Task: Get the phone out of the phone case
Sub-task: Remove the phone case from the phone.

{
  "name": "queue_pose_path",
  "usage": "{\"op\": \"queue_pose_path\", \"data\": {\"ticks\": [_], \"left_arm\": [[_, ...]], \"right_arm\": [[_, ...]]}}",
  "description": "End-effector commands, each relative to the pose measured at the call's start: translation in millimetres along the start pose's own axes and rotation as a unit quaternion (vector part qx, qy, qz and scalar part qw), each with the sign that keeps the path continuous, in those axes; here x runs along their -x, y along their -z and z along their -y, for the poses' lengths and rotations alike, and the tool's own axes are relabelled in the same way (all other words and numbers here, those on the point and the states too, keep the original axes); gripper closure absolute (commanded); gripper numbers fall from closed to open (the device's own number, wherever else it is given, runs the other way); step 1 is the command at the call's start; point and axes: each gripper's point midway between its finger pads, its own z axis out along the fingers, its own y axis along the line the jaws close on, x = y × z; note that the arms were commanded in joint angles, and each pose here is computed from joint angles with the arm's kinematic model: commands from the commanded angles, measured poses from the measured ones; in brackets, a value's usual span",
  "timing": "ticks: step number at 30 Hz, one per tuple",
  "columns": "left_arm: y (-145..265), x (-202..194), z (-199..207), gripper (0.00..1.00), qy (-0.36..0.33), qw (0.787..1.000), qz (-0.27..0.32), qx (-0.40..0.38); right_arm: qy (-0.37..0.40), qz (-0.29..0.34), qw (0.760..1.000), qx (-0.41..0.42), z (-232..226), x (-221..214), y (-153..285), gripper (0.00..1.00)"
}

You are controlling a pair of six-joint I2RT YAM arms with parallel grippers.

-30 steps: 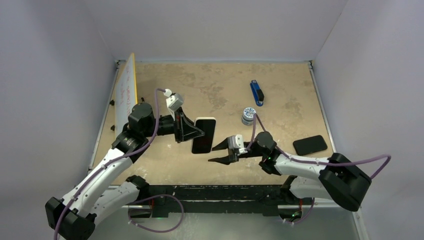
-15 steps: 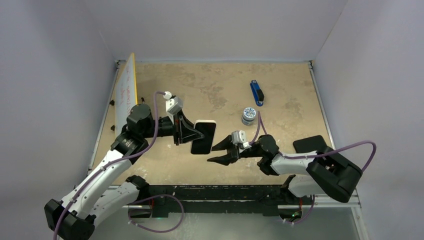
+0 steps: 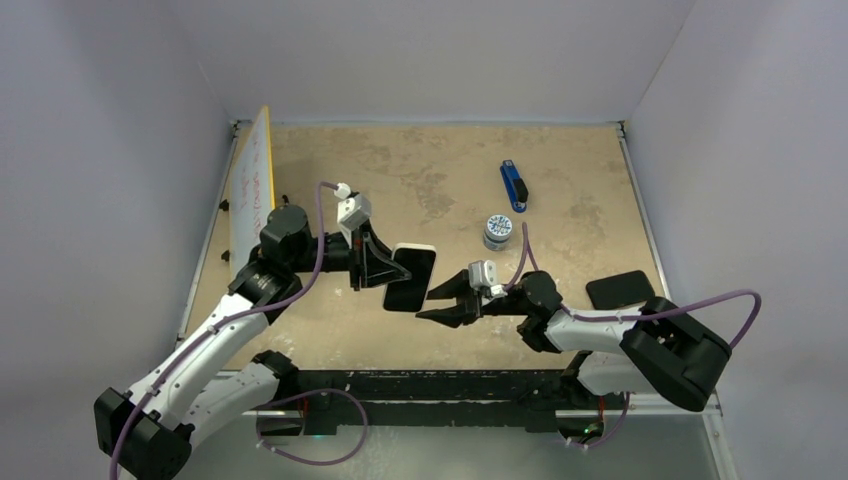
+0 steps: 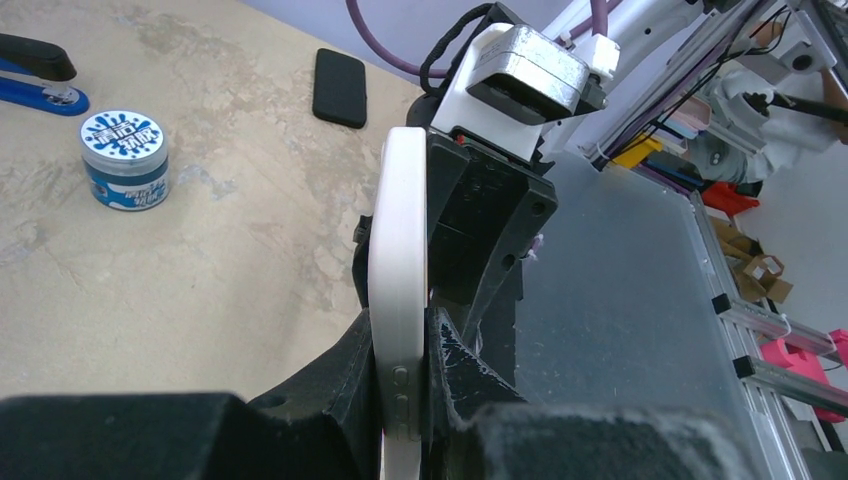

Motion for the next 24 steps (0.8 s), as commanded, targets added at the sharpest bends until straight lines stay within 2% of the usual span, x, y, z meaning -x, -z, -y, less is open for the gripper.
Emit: {"op": "queue_pose_path", "data": {"ticks": [1, 9, 17, 24], "left_arm": [[-2, 23, 12, 1.00, -0.039, 0.998, 0.040, -0.029], [-7, 29, 12, 1.00, -0.001, 0.998, 0.045, -0.040], [-13, 22, 4, 1.00, 0.051, 0.998, 0.031, -0.038], [-14, 20, 6, 1.00, 0.070, 0.996, 0.037, -0.049]], "right_arm": [[0.033, 0.017, 0.999, 0.012, -2, 13, -3, 0.64], [0.055, -0.012, 0.998, 0.029, -1, 0, -5, 0.76], [0.089, -0.039, 0.995, 0.016, 7, -12, -1, 0.96], [0.117, -0.047, 0.992, -0.009, 15, -14, 3, 1.00]]}}
